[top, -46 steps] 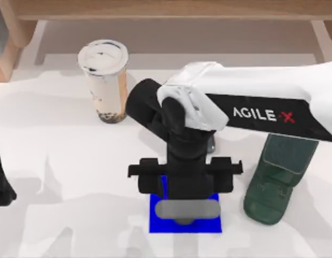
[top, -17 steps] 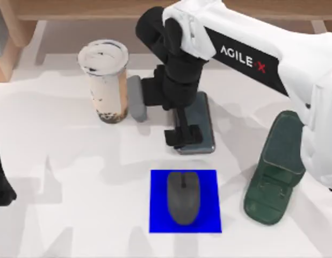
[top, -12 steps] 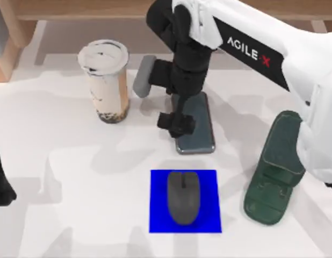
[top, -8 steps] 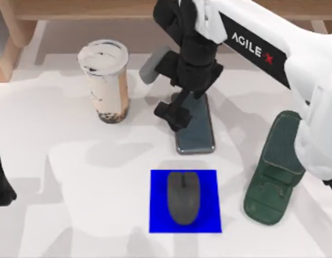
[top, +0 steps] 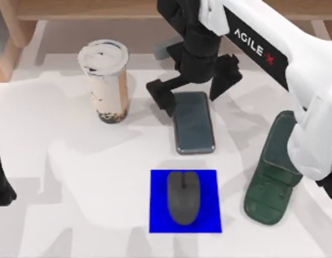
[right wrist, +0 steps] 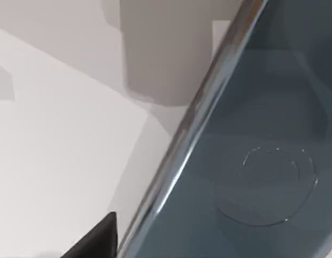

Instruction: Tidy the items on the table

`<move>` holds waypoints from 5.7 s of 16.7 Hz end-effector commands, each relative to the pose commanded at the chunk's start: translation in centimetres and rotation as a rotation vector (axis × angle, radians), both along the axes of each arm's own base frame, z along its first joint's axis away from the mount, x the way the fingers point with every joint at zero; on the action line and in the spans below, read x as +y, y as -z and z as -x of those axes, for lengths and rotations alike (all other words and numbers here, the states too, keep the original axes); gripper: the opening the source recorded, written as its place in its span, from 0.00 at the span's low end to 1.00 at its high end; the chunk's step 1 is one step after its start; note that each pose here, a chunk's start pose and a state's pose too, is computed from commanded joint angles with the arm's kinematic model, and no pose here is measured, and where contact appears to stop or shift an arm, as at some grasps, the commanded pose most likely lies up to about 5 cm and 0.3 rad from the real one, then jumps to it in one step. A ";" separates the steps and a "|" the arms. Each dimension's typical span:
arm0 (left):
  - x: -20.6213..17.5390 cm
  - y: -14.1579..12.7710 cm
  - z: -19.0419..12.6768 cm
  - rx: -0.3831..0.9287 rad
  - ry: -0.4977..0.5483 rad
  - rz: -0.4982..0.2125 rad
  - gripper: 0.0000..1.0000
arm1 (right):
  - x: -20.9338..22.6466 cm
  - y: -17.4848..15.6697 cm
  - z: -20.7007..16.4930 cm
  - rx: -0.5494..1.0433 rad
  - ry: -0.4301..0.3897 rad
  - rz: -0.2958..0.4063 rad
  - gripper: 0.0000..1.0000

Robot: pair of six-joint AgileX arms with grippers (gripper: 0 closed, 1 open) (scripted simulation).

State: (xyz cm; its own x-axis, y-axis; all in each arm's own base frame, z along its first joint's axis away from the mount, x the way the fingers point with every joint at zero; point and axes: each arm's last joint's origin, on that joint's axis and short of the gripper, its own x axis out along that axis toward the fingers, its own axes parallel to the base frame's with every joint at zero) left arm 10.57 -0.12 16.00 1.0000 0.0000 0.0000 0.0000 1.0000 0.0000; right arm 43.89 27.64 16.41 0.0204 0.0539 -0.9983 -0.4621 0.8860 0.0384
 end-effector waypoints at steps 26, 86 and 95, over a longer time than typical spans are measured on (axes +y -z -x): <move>0.0 0.0 0.0 0.000 0.000 0.000 1.00 | 0.5 2.4 0.0 0.005 0.422 0.037 1.00; 0.0 0.0 0.0 0.000 0.000 0.000 1.00 | 0.3 -17.9 16.8 -0.599 0.955 -0.079 0.00; 0.0 0.0 0.0 0.000 0.000 0.000 1.00 | -2.8 -10.6 28.7 -1.014 0.966 0.014 0.00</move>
State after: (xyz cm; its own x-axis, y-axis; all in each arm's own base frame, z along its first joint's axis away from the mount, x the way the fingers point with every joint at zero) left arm 10.57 -0.12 16.00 1.0000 0.0000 0.0000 0.0000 1.0000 0.0000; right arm 15.16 24.80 26.97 0.7470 -0.4048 -0.5274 0.5019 0.8636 0.0479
